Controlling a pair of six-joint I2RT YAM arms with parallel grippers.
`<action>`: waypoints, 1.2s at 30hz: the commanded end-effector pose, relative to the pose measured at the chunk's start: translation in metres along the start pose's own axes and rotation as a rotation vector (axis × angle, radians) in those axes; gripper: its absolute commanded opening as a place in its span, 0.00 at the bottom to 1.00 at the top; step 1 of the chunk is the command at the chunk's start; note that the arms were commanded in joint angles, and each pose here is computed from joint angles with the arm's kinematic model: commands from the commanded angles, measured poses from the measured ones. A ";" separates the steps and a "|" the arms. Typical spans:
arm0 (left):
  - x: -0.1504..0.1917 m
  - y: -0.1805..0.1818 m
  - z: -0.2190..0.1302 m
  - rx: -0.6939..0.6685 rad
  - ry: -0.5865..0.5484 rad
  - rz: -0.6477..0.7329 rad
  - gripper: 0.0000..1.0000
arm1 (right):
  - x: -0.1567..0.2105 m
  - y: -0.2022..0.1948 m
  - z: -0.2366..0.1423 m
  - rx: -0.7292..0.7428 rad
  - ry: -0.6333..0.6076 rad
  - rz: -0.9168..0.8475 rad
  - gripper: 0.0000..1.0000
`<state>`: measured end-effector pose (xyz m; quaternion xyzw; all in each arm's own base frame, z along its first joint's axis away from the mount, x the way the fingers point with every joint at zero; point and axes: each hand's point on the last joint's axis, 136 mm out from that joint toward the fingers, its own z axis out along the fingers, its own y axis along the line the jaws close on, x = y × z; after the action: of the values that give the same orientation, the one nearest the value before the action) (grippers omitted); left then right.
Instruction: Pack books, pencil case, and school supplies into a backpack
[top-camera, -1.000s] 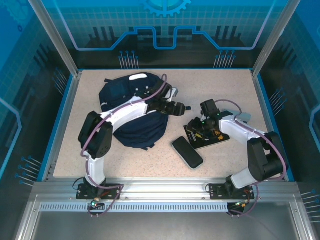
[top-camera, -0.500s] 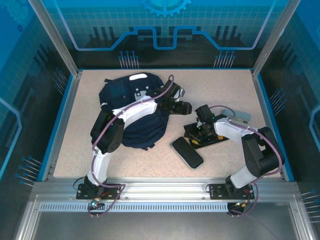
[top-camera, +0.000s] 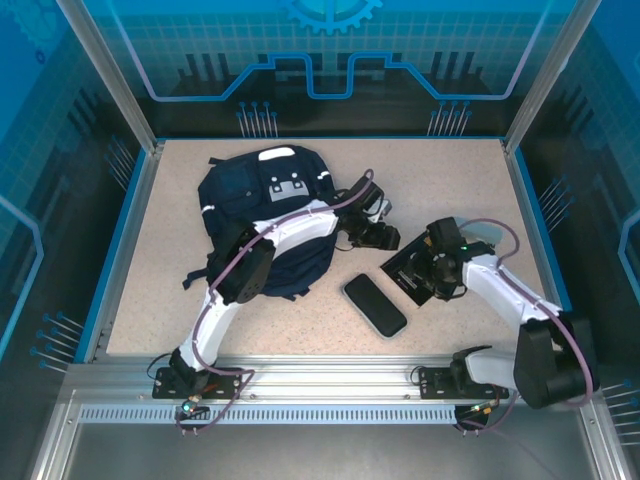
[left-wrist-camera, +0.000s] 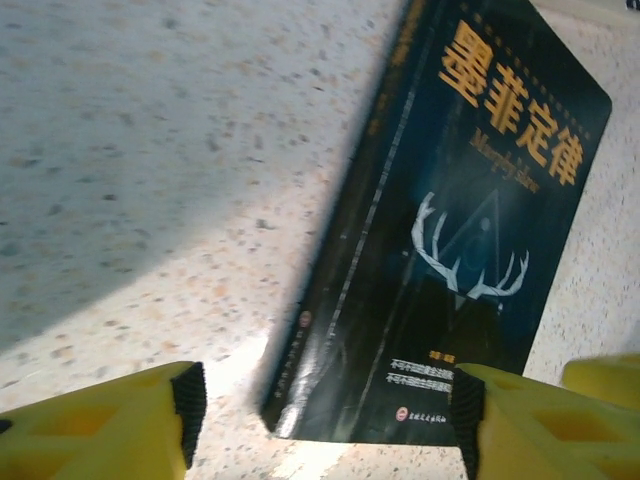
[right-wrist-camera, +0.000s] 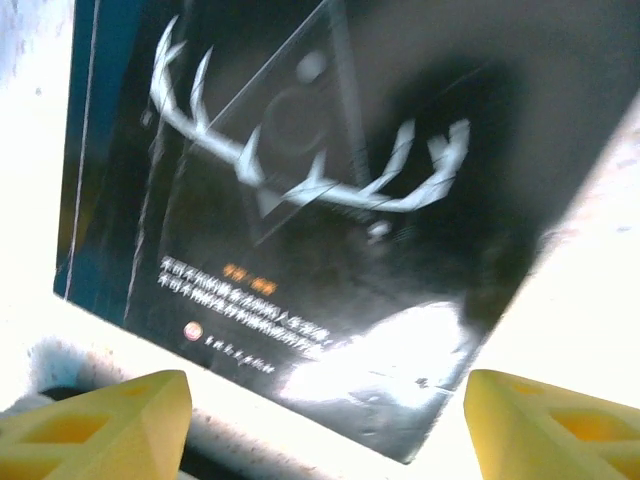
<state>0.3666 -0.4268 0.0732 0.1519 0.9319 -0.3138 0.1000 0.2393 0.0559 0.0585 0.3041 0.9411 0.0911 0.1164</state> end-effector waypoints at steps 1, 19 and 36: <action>0.010 -0.011 0.014 0.005 0.050 0.036 0.63 | -0.004 -0.037 -0.001 0.092 -0.016 0.071 0.75; 0.022 -0.006 0.065 -0.121 0.098 0.187 0.49 | -0.026 -0.038 0.034 -0.039 0.072 0.189 0.62; 0.071 0.032 0.083 -0.262 0.291 0.254 0.35 | -0.038 -0.008 0.015 -0.149 0.099 0.135 0.51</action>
<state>0.3557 -0.4624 0.0255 0.2725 0.9314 -0.2176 0.1046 0.2573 0.0184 0.0296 0.3689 0.9156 0.1416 0.0746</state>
